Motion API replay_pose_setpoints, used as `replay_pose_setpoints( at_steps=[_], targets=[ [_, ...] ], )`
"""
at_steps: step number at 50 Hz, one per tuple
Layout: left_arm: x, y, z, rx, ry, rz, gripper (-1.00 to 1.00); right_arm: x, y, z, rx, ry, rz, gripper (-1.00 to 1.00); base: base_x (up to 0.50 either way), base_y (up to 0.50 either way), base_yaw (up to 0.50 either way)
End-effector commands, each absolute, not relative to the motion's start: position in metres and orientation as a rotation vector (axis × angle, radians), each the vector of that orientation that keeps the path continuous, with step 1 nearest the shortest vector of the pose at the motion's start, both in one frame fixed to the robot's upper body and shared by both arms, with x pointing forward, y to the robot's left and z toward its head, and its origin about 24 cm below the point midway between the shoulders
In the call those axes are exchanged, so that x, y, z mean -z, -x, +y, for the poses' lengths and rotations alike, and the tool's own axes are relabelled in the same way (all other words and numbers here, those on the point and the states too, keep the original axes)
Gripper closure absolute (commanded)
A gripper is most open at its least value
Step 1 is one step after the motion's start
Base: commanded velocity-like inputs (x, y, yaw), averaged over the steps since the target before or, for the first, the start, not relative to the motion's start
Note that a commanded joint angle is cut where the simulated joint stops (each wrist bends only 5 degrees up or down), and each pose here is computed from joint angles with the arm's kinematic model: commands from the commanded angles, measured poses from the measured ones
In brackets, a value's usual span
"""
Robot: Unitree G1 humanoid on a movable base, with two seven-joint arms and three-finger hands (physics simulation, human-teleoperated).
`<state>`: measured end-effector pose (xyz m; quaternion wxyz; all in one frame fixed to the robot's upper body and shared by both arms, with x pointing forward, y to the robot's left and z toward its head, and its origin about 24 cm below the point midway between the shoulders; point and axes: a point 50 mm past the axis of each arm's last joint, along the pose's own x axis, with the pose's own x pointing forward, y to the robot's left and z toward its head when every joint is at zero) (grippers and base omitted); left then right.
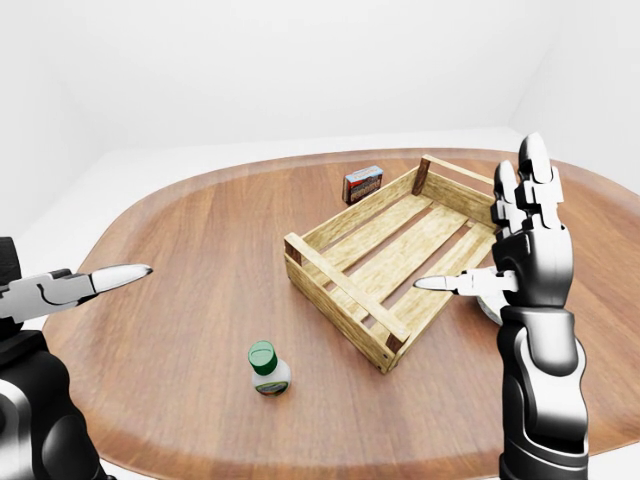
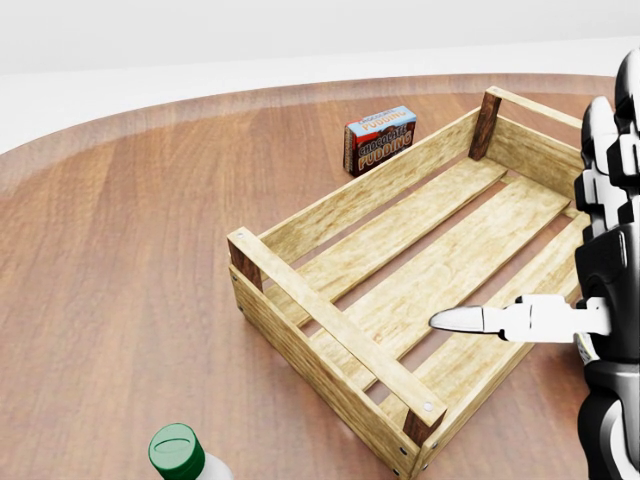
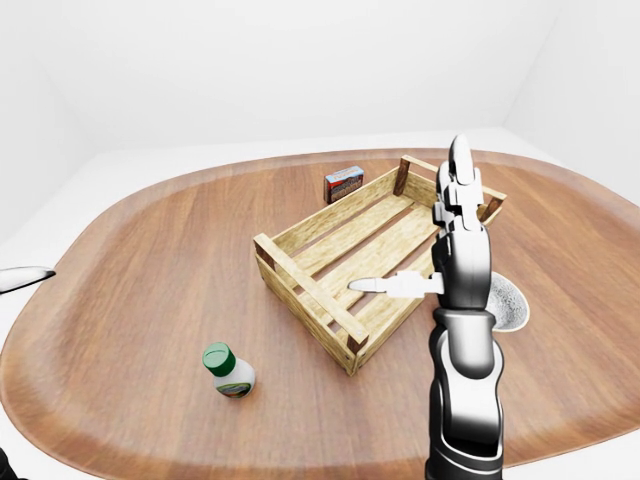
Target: Pick up the salad dressing and put it in the tray.
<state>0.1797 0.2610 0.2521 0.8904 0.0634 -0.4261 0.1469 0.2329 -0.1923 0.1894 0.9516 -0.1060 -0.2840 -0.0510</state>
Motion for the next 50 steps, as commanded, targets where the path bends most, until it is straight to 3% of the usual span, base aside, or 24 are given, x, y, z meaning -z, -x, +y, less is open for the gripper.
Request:
replay_pose_setpoints(
  at_steps=[1,15,26,44,50],
  targets=[
    [-0.253,-0.179,0.260,-0.303,-0.133,-0.892,-1.00,-0.193,-0.230,-0.187,0.079,0.191,-0.602,-1.00,0.50,-0.06,0.00],
    [-0.252,-0.180,0.259,-0.300,-0.133,-0.885,-1.00,-0.221,-0.211,-0.173,0.047,0.255,-0.751,-1.00,0.12,-0.19,0.00],
    [-0.250,-0.181,0.260,-0.300,-0.134,-0.877,-1.00,-0.201,-0.224,-0.181,0.052,0.237,-0.641,-1.00,0.00,0.00,0.00],
    [-0.252,-0.179,0.259,-0.298,-0.135,-0.885,-1.00,-0.217,-0.217,-0.168,0.027,0.256,-0.729,-1.00,0.49,-0.05,0.00],
    [-0.254,-0.177,0.260,-0.295,-0.101,-0.908,-1.00,-0.229,-0.209,-0.157,-0.027,0.294,-0.798,-1.00,0.00,0.00,0.00]
  ],
)
